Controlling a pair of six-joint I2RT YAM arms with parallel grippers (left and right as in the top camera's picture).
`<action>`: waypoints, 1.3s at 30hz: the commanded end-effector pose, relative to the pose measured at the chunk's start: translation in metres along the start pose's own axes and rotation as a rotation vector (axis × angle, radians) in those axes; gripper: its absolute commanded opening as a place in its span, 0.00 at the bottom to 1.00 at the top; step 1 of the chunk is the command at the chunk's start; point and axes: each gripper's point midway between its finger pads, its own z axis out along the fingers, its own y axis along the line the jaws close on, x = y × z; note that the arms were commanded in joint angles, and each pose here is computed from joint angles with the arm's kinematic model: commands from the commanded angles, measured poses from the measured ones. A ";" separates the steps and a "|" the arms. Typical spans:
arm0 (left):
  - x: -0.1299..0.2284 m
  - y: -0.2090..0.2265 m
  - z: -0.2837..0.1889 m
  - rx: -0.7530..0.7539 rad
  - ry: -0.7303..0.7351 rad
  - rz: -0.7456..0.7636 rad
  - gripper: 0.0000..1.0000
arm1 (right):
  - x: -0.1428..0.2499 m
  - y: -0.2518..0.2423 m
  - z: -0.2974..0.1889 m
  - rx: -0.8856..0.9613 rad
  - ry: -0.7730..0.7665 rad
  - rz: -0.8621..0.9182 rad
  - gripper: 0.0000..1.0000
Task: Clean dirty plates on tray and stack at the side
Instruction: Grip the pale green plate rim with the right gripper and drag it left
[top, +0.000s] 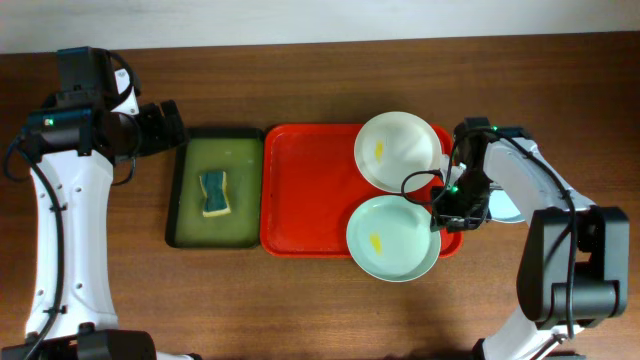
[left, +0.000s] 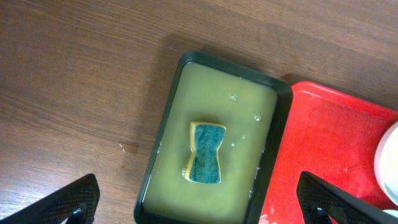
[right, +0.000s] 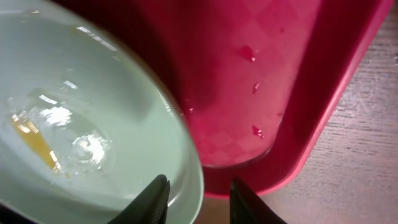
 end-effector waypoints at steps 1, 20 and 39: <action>-0.001 -0.001 0.000 0.003 -0.002 0.004 0.99 | 0.005 -0.006 0.011 0.032 0.004 0.013 0.30; -0.001 -0.001 0.000 0.003 -0.002 0.004 0.99 | -0.044 0.139 0.029 -0.158 -0.248 0.217 0.04; -0.001 -0.001 0.000 0.003 -0.002 0.005 0.99 | -0.050 0.152 -0.018 -0.024 -0.393 -0.126 0.59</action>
